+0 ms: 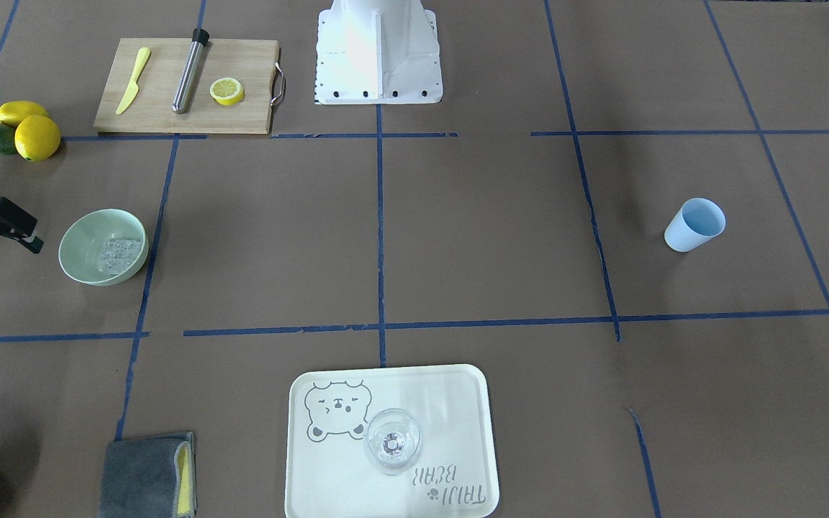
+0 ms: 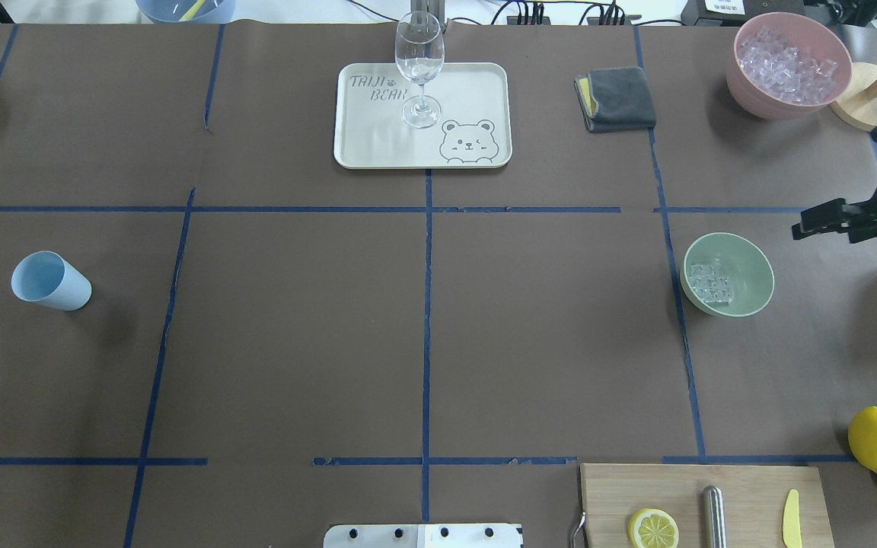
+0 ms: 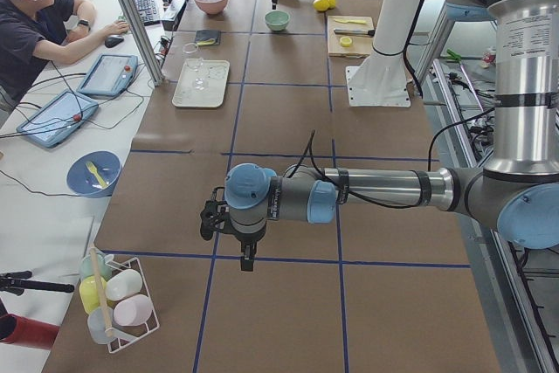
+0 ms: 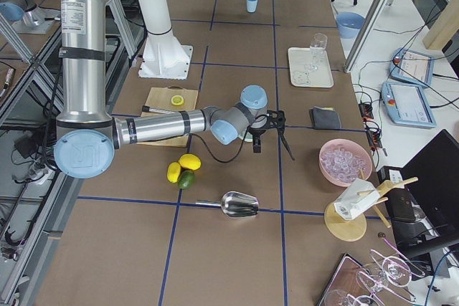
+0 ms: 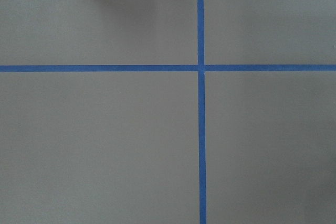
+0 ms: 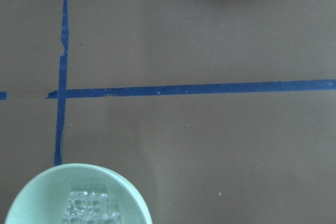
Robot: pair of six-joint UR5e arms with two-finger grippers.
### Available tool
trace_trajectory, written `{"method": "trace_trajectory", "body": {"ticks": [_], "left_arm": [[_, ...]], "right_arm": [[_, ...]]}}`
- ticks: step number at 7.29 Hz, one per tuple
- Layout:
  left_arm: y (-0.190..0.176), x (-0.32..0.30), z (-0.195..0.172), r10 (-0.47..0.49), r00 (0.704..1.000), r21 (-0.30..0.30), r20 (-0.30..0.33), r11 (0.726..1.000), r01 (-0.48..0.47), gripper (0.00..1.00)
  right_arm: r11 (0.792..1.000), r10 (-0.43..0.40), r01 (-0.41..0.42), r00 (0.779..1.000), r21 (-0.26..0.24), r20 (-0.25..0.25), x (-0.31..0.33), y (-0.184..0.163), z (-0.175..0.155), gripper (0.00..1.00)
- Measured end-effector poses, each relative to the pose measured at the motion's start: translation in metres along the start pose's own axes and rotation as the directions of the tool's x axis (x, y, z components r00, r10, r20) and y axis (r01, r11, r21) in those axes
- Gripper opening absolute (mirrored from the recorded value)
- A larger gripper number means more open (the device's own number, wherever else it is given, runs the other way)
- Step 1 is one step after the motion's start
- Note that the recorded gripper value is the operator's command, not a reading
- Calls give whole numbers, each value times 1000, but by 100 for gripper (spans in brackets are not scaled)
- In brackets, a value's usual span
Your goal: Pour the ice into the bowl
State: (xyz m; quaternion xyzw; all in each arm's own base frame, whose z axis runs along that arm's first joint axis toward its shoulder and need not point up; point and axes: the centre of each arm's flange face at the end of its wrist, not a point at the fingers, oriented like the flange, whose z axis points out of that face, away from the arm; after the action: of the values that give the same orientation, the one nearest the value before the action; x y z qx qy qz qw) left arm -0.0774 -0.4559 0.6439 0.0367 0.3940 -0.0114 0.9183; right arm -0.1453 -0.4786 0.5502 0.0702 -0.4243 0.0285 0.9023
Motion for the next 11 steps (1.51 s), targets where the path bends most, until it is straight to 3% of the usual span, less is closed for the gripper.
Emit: {"method": "trace_trajectory", "body": {"ticks": [2,4,8,10,11], "left_arm": [[0,-1,1,-2,1000,-2,0,1000,2,100],[1,-1,0,-2,1000,-1,0,1000,2,100],[0,0,1,-7,1000,-6,1,1000,7,100],[0,-3,4,-16,1000,-15,2,1000,16,100],[1,-3,4,-17,1000,-15,1,1000,17,100]], "right_arm": [[995,-101,100,991,-20,-92,89,-2,-47,100],[985,-167,158,975,-73,-148,166,21,-79,100],[989,-102,83,982,-126,-158,228,63,-76,100],[989,-80,63,988,-134,-128,212,46,-86,100],[988,-74,54,988,-143,-138,205,43,-94,100]]}}
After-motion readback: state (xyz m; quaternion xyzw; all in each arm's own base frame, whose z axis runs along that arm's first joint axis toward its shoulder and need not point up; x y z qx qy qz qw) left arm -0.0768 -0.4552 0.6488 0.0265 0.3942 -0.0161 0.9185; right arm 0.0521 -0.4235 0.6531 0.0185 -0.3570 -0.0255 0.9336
